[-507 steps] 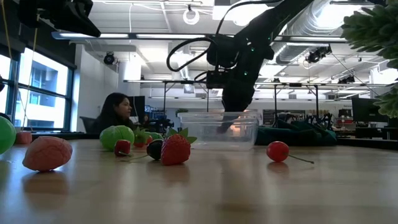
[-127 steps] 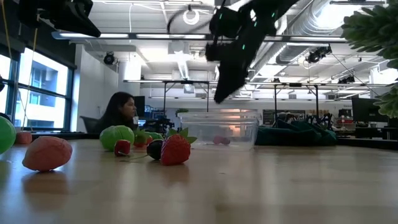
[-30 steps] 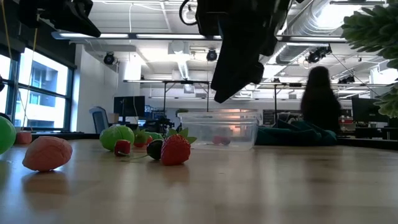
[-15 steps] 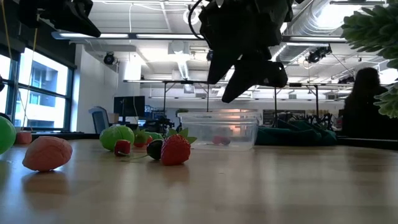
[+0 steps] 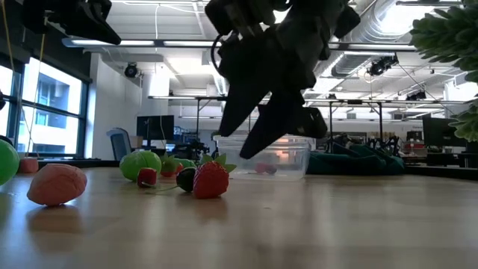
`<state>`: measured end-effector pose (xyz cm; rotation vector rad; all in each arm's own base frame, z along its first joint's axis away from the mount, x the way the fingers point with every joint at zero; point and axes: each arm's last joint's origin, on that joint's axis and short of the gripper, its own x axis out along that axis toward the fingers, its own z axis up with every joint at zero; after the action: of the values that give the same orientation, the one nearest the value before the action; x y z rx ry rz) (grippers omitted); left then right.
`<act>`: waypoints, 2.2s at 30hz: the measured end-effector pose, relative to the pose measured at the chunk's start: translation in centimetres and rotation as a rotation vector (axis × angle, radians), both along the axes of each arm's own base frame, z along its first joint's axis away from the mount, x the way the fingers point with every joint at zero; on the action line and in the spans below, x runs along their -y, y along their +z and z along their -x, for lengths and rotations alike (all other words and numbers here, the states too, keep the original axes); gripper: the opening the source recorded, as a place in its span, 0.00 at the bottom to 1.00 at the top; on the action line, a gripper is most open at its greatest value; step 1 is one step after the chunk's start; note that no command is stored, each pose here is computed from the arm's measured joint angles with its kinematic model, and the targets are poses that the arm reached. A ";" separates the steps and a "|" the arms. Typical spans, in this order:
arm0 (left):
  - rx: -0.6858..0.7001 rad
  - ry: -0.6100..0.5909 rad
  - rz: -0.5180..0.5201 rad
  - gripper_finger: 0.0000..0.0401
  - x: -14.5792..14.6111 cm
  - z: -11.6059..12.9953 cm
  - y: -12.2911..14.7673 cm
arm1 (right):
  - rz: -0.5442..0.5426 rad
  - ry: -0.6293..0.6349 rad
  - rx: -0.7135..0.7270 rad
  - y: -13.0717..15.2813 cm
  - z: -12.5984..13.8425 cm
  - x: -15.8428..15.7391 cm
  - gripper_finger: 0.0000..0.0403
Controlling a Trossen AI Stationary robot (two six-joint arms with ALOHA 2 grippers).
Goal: Pick and placing Produce into tupperware
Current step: Put the red strawberry into the transparent bin
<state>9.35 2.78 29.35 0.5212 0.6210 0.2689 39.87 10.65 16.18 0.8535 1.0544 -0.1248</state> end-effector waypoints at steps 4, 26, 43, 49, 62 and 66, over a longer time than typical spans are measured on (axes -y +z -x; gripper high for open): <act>0.000 0.000 0.000 0.02 0.0 0.0 0.0 | -0.002 -0.013 -0.007 -0.7 -0.3 0.2 0.39; 0.000 0.000 0.000 0.02 0.0 0.0 0.0 | 0.087 0.052 0.058 -0.6 -0.5 0.0 0.39; 0.000 0.000 0.000 0.02 0.0 0.0 0.0 | 0.179 0.126 0.123 -0.1 -0.7 -0.7 0.39; 0.000 0.000 0.000 0.02 0.0 0.0 0.0 | 0.288 0.235 0.149 2.4 -1.5 -1.5 0.39; 0.000 0.000 0.000 0.02 0.0 0.0 0.0 | 0.398 0.471 -0.035 1.5 -4.7 -2.5 0.39; 0.000 0.000 0.000 0.02 0.0 0.0 0.0 | 0.522 0.510 -0.194 1.8 -5.0 -2.9 0.39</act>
<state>9.36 2.78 29.35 0.5211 0.6214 0.2685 44.89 13.55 17.99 0.0907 1.3128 -0.0470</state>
